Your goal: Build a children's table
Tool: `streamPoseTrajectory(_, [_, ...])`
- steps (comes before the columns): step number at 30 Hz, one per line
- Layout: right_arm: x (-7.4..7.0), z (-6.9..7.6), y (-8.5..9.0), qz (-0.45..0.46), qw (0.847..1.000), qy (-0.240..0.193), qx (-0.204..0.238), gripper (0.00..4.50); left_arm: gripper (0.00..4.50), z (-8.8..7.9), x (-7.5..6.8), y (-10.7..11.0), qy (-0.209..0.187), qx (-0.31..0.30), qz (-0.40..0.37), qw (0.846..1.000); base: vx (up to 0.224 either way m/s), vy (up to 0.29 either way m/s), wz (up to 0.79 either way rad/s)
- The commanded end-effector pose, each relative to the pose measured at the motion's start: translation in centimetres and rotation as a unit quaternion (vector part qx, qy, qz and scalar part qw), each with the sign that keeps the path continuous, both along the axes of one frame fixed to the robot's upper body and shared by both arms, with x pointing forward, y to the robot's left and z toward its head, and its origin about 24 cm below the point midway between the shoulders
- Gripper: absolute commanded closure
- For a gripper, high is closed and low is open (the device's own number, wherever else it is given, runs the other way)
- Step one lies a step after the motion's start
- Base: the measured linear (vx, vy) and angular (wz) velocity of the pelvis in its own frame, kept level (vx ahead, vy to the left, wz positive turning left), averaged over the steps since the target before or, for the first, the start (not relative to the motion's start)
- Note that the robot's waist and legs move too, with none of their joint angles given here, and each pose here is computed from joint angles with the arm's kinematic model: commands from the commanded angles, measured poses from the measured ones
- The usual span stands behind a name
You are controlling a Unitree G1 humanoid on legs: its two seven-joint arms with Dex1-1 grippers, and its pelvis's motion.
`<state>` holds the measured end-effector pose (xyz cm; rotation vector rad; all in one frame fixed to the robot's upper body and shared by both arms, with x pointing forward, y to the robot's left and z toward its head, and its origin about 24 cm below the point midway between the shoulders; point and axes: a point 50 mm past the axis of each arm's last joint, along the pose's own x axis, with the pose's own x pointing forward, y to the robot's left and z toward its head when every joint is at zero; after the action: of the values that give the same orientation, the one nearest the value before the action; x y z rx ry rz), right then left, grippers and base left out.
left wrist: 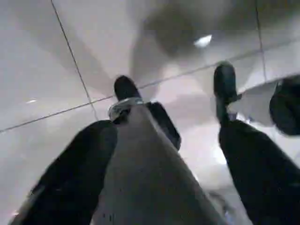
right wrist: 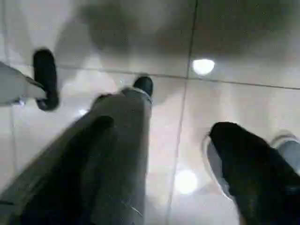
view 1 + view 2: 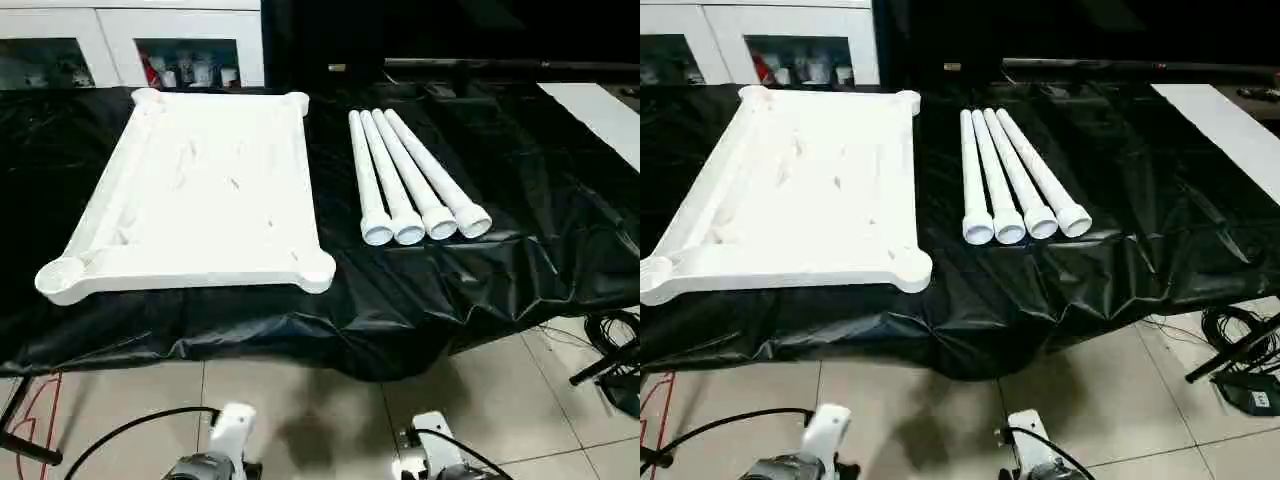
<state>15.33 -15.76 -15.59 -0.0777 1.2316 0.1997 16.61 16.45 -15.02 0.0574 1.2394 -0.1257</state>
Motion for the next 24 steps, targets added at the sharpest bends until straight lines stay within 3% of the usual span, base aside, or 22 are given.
streamPoseTrajectory(1, [1.7,0.7,0.2,-0.006,0.999,-0.041,0.019,0.27,0.18,0.2,0.4,0.1,-0.031,-0.015,0.025,0.999,0.0,0.0,0.0])
streamPoseTrajectory(3, [2.5,1.2,0.9,0.011,0.997,-0.072,0.04,0.11,0.03,0.6,1.0,0.3,-0.077,-0.029,0.025,0.996,0.0,0.0,0.0])
streamPoseTrajectory(4, [3.4,1.9,1.9,0.04,0.989,-0.12,0.082,0.1,0.01,1.5,1.7,0.4,-0.143,-0.071,0.027,0.987,0.0,0.0,0.0])
streamPoseTrajectory(5, [3.4,1.9,1.9,0.04,0.989,-0.12,0.082,0.1,0.01,1.5,1.7,0.4,-0.143,-0.071,0.027,0.987,0.0,0.0,0.0])
streamPoseTrajectory(6, [3.5,2.7,2.6,0.073,0.978,-0.162,0.108,0.1,0.01,2.7,1.6,0.5,-0.197,-0.101,0.009,0.975,0.0,0.0,0.0])
streamPoseTrajectory(7, [3.5,2.7,2.6,0.073,0.978,-0.162,0.108,0.1,0.01,2.7,1.6,0.5,-0.197,-0.101,0.009,0.975,0.0,0.0,0.0])
streamPoseTrajectory(9, [3.3,3.5,2.7,0.092,0.97,-0.191,0.12,0.1,0.01,3.5,1.0,0.7,-0.229,-0.104,-0.011,0.968,0.0,0.0,0.0])
streamPoseTrajectory(10, [2.8,4.8,2.6,0.106,0.958,-0.224,0.142,0.1,0.01,4.7,-0.1,1.3,-0.264,-0.096,-0.034,0.959,0.0,0.0,0.0])
streamPoseTrajectory(16, [1.4,7.2,1.7,0.126,0.942,-0.258,0.172,0.1,0.01,6.9,-2.1,2.4,-0.299,-0.089,-0.052,0.949,0.0,0.0,0.0])
streamPoseTrajectory(17, [0.9,8.1,1.2,0.131,0.937,-0.27,0.177,0.1,0.01,7.8,-2.8,2.9,-0.309,-0.084,-0.052,0.946,0.0,0.0,0.0])
streamPoseTrajectory(18, [-0.5,10.4,0.3,0.141,0.929,-0.288,0.188,0.1,0.01,10.0,-4.4,4.1,-0.332,-0.073,-0.05,0.939,0.0,0.0,0.0])
streamPoseTrajectory(21, [-1.0,11.4,0.0,0.138,0.926,-0.295,0.192,0.1,0.01,11.0,-5.0,4.5,-0.345,-0.056,-0.052,0.936,0.0,0.0,0.0])
streamPoseTrajectory(24, [-0.8,14.3,-0.8,0.144,0.912,-0.336,0.187,0.1,0.01,14.1,-5.2,5.4,-0.398,-0.028,-0.033,0.917,0.0,0.0,0.0])
